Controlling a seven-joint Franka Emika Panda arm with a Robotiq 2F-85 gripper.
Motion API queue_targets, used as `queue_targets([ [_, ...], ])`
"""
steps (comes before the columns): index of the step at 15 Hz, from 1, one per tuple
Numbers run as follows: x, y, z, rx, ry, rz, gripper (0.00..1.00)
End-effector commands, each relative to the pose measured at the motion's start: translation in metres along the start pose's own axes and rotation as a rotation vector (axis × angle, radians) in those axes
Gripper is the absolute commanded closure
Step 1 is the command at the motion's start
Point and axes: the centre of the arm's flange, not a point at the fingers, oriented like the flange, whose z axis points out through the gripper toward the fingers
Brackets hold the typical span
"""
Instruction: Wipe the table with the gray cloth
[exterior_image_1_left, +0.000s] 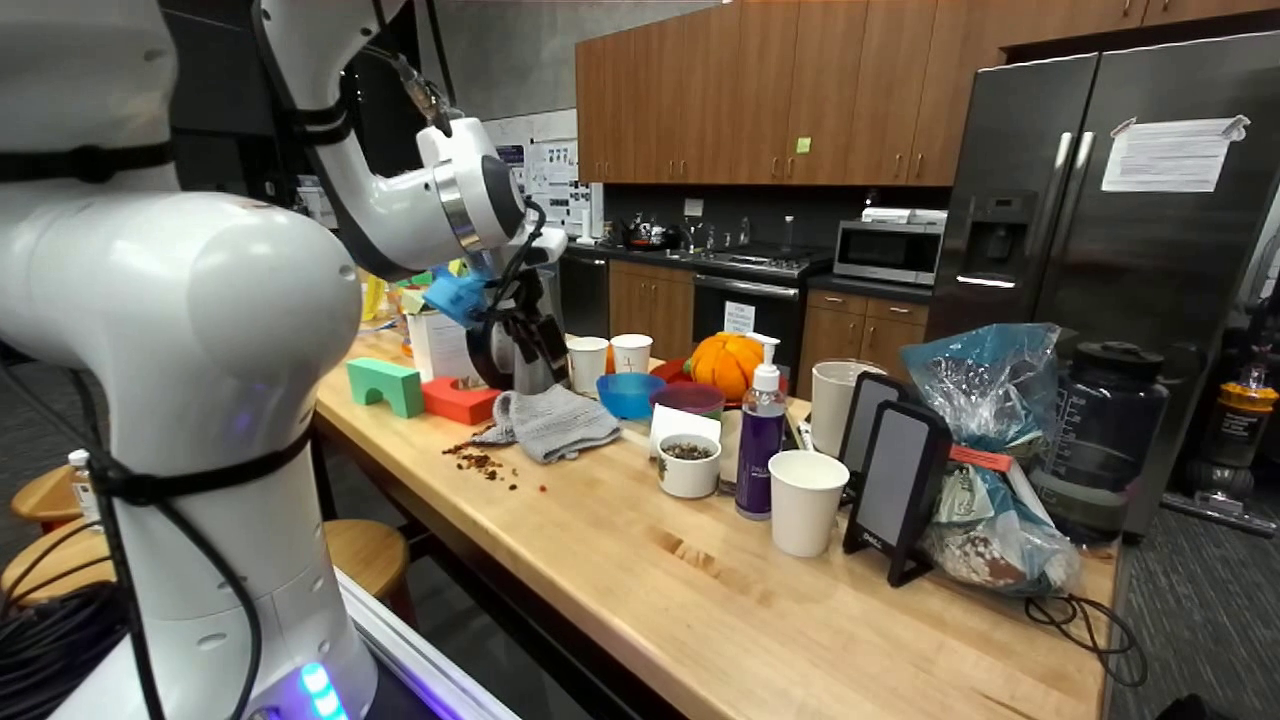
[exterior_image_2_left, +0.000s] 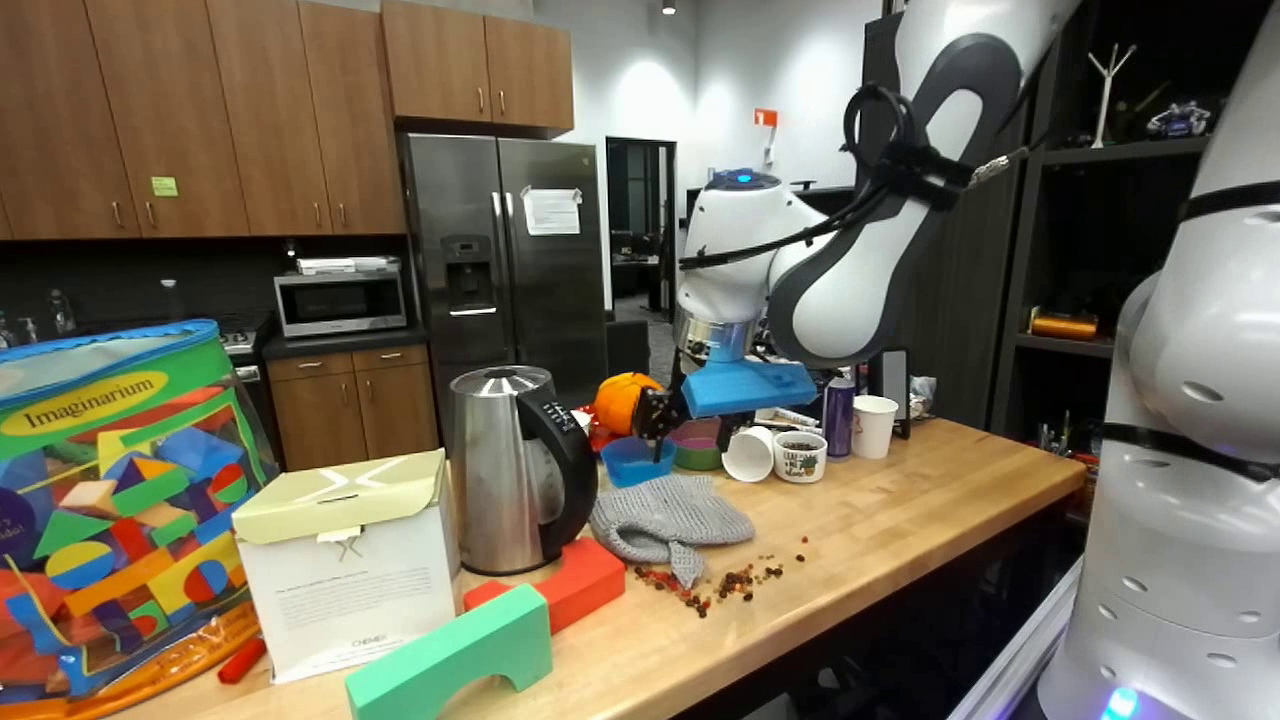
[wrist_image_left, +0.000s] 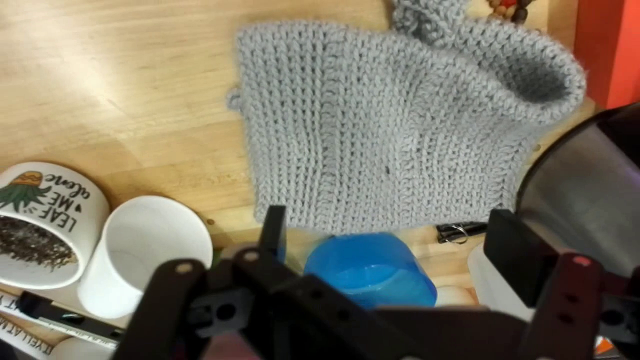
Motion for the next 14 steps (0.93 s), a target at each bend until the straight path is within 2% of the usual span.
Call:
queue_targets([
  [1, -0.024, 0.008, -0.027, -0.028, 0.07, 0.02, 0.0],
  [12, -0.027, 0.015, -0.042, -0.023, 0.15, 0.06, 0.0],
  [13, -0.003, -0.011, -0.031, -0.016, 0.129, 0.048, 0.0],
  [14, -0.003, -0.011, -0.031, -0.016, 0.129, 0.049, 0.0],
])
